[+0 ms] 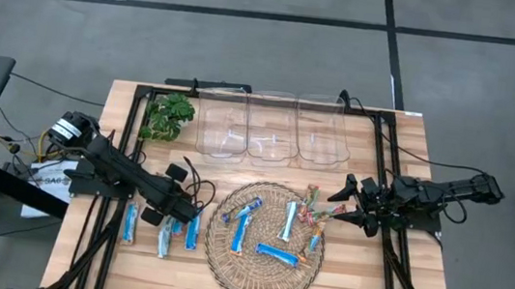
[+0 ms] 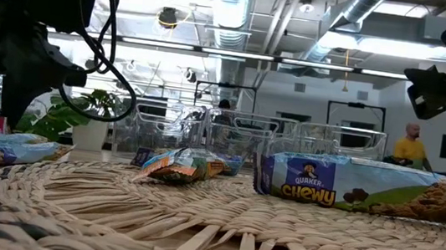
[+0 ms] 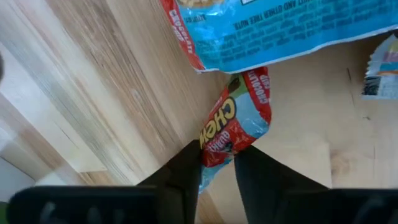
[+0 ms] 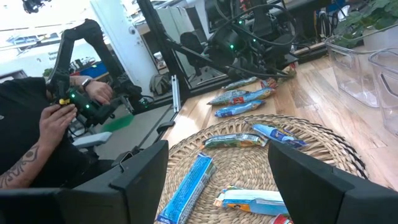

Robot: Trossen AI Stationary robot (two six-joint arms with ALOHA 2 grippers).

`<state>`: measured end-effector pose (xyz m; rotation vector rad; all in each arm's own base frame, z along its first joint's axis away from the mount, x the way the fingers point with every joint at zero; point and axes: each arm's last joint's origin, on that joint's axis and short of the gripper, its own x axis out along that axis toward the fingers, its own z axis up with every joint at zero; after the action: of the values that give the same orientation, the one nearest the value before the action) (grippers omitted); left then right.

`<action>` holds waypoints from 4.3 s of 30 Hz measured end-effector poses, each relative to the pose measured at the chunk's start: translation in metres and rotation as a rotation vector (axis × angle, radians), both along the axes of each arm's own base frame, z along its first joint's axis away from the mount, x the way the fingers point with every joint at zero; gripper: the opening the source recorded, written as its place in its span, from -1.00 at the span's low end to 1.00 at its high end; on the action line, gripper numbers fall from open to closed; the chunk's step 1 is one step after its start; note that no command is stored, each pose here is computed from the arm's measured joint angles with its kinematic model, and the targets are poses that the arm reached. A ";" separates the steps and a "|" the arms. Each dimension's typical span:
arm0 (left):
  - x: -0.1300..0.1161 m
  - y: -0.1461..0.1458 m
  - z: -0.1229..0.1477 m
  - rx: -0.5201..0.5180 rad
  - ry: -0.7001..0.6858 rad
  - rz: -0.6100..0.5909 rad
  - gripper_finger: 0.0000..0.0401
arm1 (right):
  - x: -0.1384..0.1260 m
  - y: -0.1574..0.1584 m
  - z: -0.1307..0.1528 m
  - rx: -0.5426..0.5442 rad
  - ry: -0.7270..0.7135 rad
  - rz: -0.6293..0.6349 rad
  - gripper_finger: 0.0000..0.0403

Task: Pick and place Granola Bars by type
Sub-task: Put the red granola bar into the left transparent bin

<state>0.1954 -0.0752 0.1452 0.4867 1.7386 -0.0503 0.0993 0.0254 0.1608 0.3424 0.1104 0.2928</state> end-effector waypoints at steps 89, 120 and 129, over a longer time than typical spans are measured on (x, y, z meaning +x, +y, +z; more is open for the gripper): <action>0.128 0.065 0.091 0.321 -1.667 0.227 -0.84 | 0.000 0.000 0.000 0.000 0.000 0.000 0.34; 0.106 0.139 0.058 0.827 -1.146 0.479 -0.84 | 0.000 0.000 0.000 0.000 0.000 0.000 0.34; 0.105 0.141 0.057 0.819 -1.150 0.497 -0.60 | 0.000 0.000 0.000 0.000 0.000 0.000 0.34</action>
<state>0.3003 0.0661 0.2026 0.4893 0.6190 1.1172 0.0993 0.0254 0.1608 0.3425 0.1102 0.2925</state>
